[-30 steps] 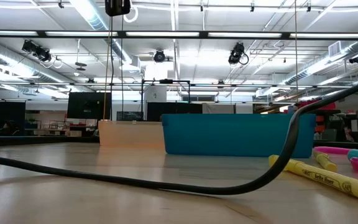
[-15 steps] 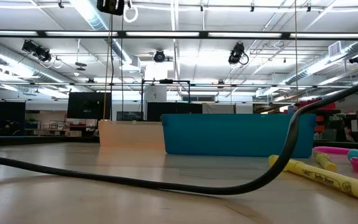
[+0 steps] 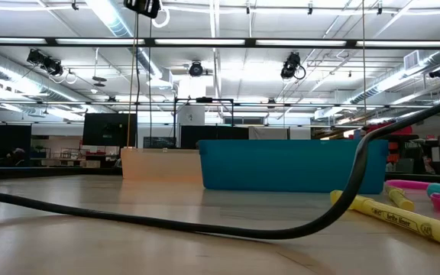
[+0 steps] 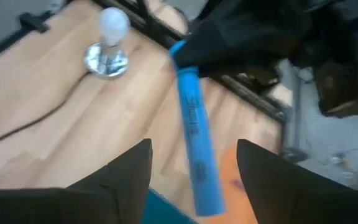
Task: Pick & Place Markers
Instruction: Put the blue marker into the yellow transparent bin
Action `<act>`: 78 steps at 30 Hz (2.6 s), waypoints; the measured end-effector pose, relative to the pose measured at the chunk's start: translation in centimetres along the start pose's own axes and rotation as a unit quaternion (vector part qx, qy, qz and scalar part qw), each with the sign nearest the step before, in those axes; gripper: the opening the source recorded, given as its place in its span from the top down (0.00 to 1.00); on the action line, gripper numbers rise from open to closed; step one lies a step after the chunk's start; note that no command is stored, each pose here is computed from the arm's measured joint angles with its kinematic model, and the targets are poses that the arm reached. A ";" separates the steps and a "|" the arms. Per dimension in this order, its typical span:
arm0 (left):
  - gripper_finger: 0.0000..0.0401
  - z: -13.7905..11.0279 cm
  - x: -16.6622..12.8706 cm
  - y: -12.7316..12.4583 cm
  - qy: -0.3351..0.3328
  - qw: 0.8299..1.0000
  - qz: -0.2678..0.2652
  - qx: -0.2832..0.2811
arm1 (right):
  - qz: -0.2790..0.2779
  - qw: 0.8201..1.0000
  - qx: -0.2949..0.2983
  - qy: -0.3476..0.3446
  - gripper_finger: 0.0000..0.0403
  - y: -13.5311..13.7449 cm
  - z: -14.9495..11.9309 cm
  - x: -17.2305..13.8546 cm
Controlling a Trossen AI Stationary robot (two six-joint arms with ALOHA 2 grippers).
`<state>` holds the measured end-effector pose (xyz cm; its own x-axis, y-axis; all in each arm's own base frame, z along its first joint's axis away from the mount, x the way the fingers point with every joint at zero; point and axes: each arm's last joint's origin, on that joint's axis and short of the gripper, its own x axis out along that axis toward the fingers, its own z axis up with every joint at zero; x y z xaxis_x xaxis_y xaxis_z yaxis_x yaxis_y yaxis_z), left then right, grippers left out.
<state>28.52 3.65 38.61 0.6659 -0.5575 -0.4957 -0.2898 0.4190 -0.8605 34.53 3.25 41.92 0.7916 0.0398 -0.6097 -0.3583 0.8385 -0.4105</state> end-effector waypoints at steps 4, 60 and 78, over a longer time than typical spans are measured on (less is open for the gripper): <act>0.85 0.1 0.1 0.1 0.001 1.000 0.000 -0.001 | 0.021 0.999 -0.020 0.026 0.42 1.2 0.0 1.2; 0.44 1.7 -0.9 0.4 -0.067 0.991 0.006 0.115 | -0.015 0.995 -0.019 0.099 0.90 1.7 -0.7 1.5; 0.47 4.0 -3.8 1.1 -0.178 0.901 0.092 0.384 | -0.005 0.964 0.235 0.123 0.90 2.1 -1.5 -0.7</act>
<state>28.39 9.07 40.07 0.8732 -0.2189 -0.4355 0.0511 0.9297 -0.3648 32.50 4.16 40.49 0.6325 -0.0508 -0.7729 -0.0412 0.9942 -0.0990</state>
